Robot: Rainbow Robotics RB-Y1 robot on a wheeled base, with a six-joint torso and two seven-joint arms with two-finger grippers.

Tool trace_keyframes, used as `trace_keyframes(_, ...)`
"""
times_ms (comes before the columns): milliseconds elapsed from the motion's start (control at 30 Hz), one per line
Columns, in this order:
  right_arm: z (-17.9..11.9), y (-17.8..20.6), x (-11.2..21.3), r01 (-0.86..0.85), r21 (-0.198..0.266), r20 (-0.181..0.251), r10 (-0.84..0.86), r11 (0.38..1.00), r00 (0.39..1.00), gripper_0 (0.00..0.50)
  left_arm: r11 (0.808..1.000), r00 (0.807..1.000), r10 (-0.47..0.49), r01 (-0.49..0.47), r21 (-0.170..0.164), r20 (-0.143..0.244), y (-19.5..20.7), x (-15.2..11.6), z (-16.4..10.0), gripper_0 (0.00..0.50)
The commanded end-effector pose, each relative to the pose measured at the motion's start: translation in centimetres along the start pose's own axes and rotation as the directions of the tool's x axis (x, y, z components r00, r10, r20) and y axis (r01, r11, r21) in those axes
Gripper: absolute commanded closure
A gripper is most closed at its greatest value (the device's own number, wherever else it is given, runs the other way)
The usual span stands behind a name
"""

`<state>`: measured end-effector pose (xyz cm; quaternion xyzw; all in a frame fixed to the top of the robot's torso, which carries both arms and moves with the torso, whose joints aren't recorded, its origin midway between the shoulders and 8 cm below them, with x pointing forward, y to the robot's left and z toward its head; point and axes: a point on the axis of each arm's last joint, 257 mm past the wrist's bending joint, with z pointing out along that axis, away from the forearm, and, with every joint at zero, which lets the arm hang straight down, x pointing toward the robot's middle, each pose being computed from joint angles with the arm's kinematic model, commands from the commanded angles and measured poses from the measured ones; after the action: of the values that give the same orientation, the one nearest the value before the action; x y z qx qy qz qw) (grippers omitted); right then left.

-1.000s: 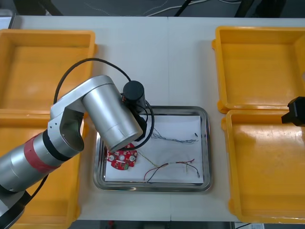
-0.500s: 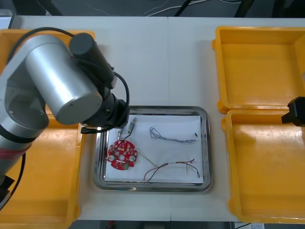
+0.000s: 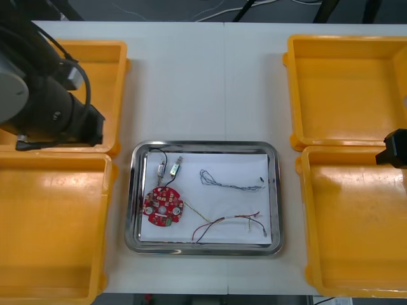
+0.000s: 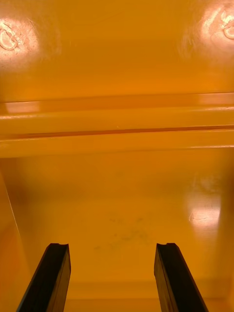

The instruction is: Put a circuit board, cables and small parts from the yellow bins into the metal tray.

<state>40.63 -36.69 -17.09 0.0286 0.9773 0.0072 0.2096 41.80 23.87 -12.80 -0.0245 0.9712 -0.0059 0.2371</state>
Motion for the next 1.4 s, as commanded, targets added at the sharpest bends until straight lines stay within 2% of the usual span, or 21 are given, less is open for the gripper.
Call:
trace_keyframes(33,-0.6,-0.2,-0.2,0.020,0.002,0.024,-0.020,1.000,1.000,0.000,0.996,0.999,-0.027,0.030,-0.079,0.029,5.2,0.0,-1.7,0.000)
trace_keyframes(200,-0.6,-0.2,-0.2,0.020,0.002,0.024,-0.020,1.000,1.000,0.000,0.992,0.998,-0.051,0.054,-0.118,0.027,8.0,0.5,-2.2,0.000)
trace_keyframes(433,-0.6,-0.2,-0.2,0.020,0.002,0.024,-0.020,1.000,1.000,0.000,0.995,0.998,-0.027,0.032,-0.095,0.055,9.8,0.3,-2.0,0.000)
trace_keyframes(567,-0.6,-0.2,-0.2,0.020,0.002,0.024,-0.020,1.000,1.000,0.000,0.998,0.997,-0.006,0.011,-0.061,0.078,10.2,0.0,-2.3,0.000)
trace_keyframes(667,-0.6,-0.2,-0.2,0.020,0.002,0.024,-0.020,1.000,1.000,0.000,0.999,0.996,0.021,-0.016,-0.052,0.088,10.5,-0.2,-2.5,0.000)
trace_keyframes(933,-0.6,-0.2,-0.2,0.020,0.002,0.024,-0.020,1.000,1.000,0.000,0.997,0.995,0.058,-0.054,-0.053,0.084,10.6,-0.3,-2.4,0.000)
trace_keyframes(1300,-0.6,-0.2,-0.2,0.020,0.002,0.024,-0.020,1.000,1.000,0.000,0.998,0.996,0.046,-0.042,-0.052,0.073,11.0,-0.3,-2.1,0.000)
trace_keyframes(1400,-0.6,-0.2,-0.2,0.020,0.002,0.024,-0.020,1.000,1.000,0.000,0.998,0.998,0.039,-0.036,-0.059,0.058,11.3,0.0,-2.0,0.000)
